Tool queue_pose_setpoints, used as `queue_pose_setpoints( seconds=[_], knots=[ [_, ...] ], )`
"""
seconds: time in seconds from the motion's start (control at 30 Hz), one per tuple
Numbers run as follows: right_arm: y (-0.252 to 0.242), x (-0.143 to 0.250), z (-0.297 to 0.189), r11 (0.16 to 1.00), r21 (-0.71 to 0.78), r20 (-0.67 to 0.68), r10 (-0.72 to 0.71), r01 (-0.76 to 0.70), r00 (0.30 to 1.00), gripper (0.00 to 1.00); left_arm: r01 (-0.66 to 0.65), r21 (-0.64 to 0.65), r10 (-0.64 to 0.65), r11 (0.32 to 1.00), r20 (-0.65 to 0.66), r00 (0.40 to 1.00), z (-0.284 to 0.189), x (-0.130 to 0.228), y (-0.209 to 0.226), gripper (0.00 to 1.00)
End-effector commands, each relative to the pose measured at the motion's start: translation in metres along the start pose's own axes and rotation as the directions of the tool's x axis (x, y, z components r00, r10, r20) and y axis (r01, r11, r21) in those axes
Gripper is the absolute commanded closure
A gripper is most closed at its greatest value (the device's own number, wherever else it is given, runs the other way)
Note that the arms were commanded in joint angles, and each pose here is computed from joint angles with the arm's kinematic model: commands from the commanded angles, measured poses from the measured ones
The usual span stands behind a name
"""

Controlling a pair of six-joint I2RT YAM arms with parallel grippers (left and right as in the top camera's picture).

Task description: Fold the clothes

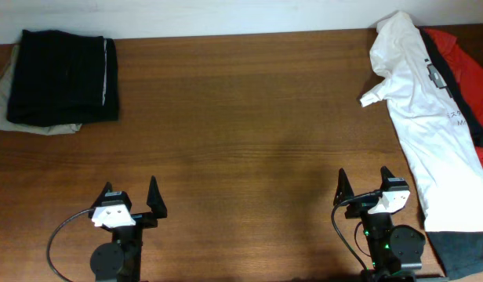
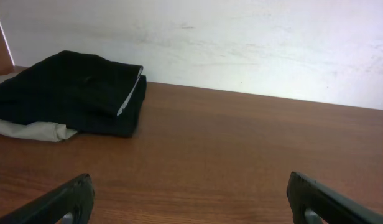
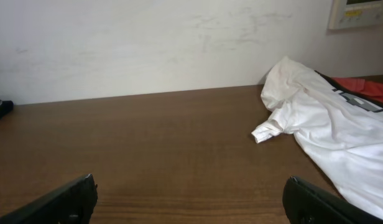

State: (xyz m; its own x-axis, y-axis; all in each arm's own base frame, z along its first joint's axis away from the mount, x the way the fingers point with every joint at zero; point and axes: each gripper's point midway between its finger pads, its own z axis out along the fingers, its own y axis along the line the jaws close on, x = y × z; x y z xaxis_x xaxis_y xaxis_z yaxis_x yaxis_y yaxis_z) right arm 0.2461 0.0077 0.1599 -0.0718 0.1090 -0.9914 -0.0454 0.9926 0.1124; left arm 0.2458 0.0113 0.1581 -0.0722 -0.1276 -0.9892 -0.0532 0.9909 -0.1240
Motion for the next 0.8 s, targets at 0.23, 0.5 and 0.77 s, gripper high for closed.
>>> queue_pose_setpoints(
  seconds=[0.23, 0.5, 0.77],
  knots=[
    [0.071, -0.02, -0.015, 0.816, -0.395, -0.114, 0.413, -0.422, 0.904, 0.01, -0.016, -0.016, 0.016, 1.0, -0.006, 1.0, 0.0, 0.003, 0.003, 0.01],
    [0.076, -0.047, -0.022, 0.796, -0.464, -0.028, 0.426, -0.389, 0.904, 0.01, -0.016, -0.016, 0.016, 1.0, -0.006, 1.0, 0.0, 0.003, 0.003, 0.01],
    [0.062, -0.078, -0.024, 0.839, -0.432, 0.144, 0.426, -0.33, 0.893, 0.01, -0.016, -0.016, 0.016, 1.0, -0.006, 1.0, 0.0, 0.003, 0.003, 0.01]
  ],
)
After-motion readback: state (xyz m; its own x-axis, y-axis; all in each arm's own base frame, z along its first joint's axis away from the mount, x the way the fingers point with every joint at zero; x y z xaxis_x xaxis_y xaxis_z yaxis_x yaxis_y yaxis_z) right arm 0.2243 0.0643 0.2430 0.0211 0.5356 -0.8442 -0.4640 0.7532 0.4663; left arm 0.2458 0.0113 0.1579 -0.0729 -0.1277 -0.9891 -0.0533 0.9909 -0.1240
